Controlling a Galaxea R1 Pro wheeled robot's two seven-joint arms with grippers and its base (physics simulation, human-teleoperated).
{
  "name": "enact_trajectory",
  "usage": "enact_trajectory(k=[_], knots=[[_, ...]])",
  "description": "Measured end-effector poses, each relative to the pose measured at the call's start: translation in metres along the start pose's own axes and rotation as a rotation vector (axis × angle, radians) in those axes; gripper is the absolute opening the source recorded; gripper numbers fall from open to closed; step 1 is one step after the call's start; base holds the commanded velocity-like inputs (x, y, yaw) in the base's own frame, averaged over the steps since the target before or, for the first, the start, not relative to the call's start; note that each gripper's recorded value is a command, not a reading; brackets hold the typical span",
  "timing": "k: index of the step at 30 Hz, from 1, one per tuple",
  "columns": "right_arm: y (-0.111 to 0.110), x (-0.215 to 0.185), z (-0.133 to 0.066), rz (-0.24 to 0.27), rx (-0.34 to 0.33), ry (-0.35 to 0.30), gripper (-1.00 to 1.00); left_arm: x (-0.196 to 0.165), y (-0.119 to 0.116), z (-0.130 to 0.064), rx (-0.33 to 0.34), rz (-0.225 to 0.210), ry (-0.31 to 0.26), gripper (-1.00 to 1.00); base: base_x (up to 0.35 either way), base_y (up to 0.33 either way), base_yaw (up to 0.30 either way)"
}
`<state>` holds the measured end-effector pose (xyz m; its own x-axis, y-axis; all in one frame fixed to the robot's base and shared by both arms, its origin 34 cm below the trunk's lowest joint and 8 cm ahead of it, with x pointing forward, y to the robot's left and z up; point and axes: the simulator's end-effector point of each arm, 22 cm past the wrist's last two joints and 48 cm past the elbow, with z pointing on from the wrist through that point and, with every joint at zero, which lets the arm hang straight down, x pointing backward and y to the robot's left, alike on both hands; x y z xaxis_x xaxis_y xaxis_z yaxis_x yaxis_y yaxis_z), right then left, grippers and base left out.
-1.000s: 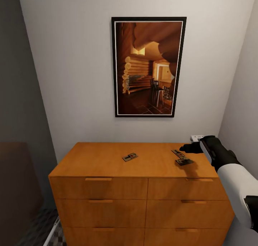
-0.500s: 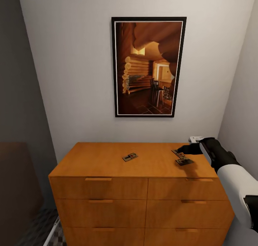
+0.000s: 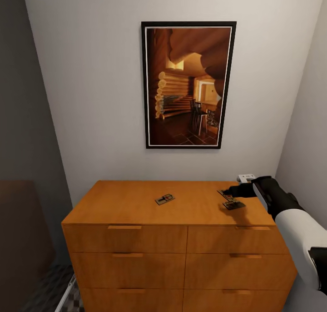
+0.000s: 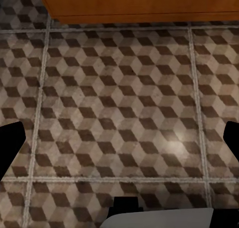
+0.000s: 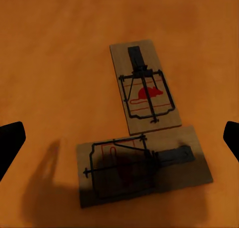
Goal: Take the four mousetraps from the cabinet in the bathroom and place them on the bathroom floor. Make sure all four end up on the same floor surface, and ensure that at least two of them are either under or directly next to the same bathroom sink.
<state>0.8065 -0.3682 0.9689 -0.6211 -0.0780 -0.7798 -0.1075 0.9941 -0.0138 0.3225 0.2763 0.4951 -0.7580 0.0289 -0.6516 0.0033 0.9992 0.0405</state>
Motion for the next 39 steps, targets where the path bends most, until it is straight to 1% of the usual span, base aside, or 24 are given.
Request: enact_trajectory(k=[9,19,28,39], knots=[[0.0010,0.0037,0.0034,-0.017,-0.008,-0.002,1.00,0.0017,0.0000,-0.0005,0.000,0.000,0.004,1.00,0.000,0.000,0.000],[0.0002,0.0051,0.0041,-0.024,-0.005,0.001,1.00,0.0023,-0.0001,-0.0007,0.000,0.000,0.005,1.00,0.001,-0.001,0.000],[-0.0005,0.0057,0.0041,-0.027,-0.002,0.003,1.00,0.0024,-0.0008,-0.0008,0.001,-0.001,0.005,1.00,0.103,-0.043,0.000],[-0.0005,0.0059,0.0043,-0.027,-0.002,0.004,1.00,0.0024,-0.0010,-0.0007,0.001,-0.001,0.005,1.00,0.021,-0.008,0.000]])
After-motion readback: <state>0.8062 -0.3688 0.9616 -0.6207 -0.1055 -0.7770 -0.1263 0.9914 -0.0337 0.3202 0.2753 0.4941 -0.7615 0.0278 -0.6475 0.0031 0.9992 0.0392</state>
